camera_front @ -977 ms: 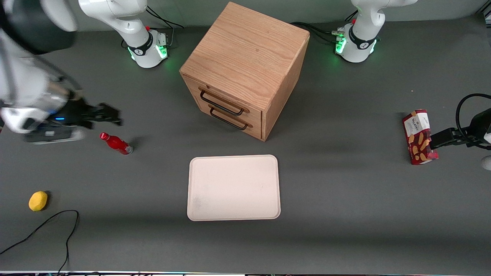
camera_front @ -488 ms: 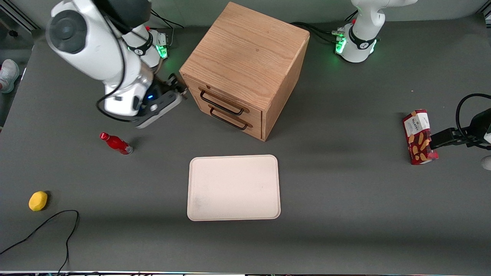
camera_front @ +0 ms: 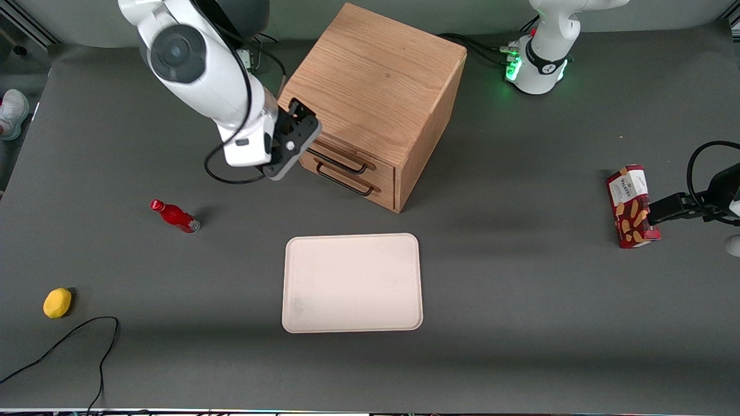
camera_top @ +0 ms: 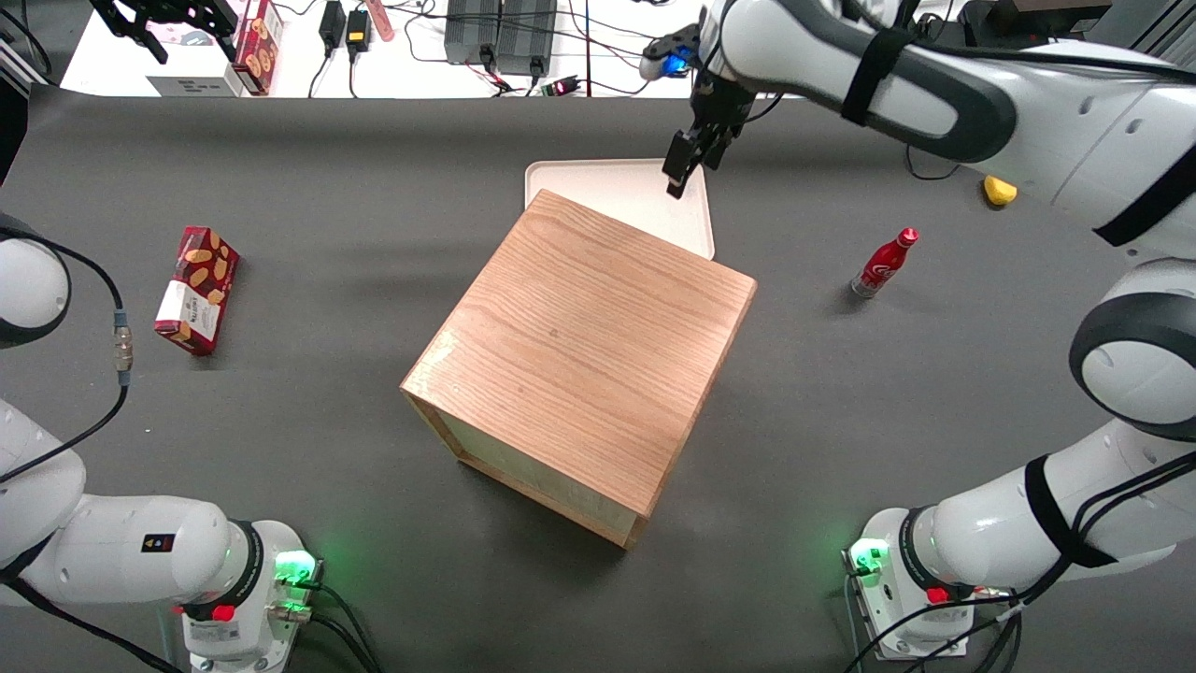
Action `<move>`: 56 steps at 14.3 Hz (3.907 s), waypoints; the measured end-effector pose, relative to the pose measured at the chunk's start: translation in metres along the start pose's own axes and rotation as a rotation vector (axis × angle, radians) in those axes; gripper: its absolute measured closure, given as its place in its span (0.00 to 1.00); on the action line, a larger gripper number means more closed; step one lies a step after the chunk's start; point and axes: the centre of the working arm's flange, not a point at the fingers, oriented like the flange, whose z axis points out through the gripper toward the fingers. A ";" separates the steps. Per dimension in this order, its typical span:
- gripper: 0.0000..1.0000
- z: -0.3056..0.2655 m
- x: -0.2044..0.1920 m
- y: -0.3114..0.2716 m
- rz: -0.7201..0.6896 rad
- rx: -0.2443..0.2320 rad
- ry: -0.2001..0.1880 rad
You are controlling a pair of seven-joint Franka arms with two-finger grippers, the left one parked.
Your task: Open upper drawer
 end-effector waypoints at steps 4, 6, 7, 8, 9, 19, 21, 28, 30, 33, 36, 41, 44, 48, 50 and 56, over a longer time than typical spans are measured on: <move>0.00 0.044 0.006 0.011 -0.018 0.010 0.006; 0.00 0.064 0.007 0.013 -0.016 0.012 0.017; 0.00 0.073 0.008 0.011 -0.015 0.019 0.023; 0.00 0.082 0.009 0.008 -0.015 0.031 0.027; 0.00 0.087 0.010 0.005 -0.016 0.039 0.028; 0.00 0.112 0.024 0.012 -0.018 0.051 0.079; 0.00 0.111 0.024 0.016 -0.026 0.040 0.085; 0.00 0.093 0.007 0.109 -0.025 -0.019 0.139; 0.00 0.087 0.007 0.123 -0.012 -0.026 0.152; 0.00 0.083 0.008 0.142 -0.005 -0.032 0.166; 0.00 0.079 0.007 0.168 0.011 -0.051 0.195; 0.00 0.071 0.008 0.201 0.035 -0.064 0.235; 0.00 0.062 0.007 0.221 0.058 -0.074 0.262; 0.00 0.054 0.001 0.238 0.082 -0.088 0.282; 0.00 0.052 0.000 0.244 0.092 -0.098 0.294; 0.00 -0.032 -0.025 0.263 0.144 -0.194 0.397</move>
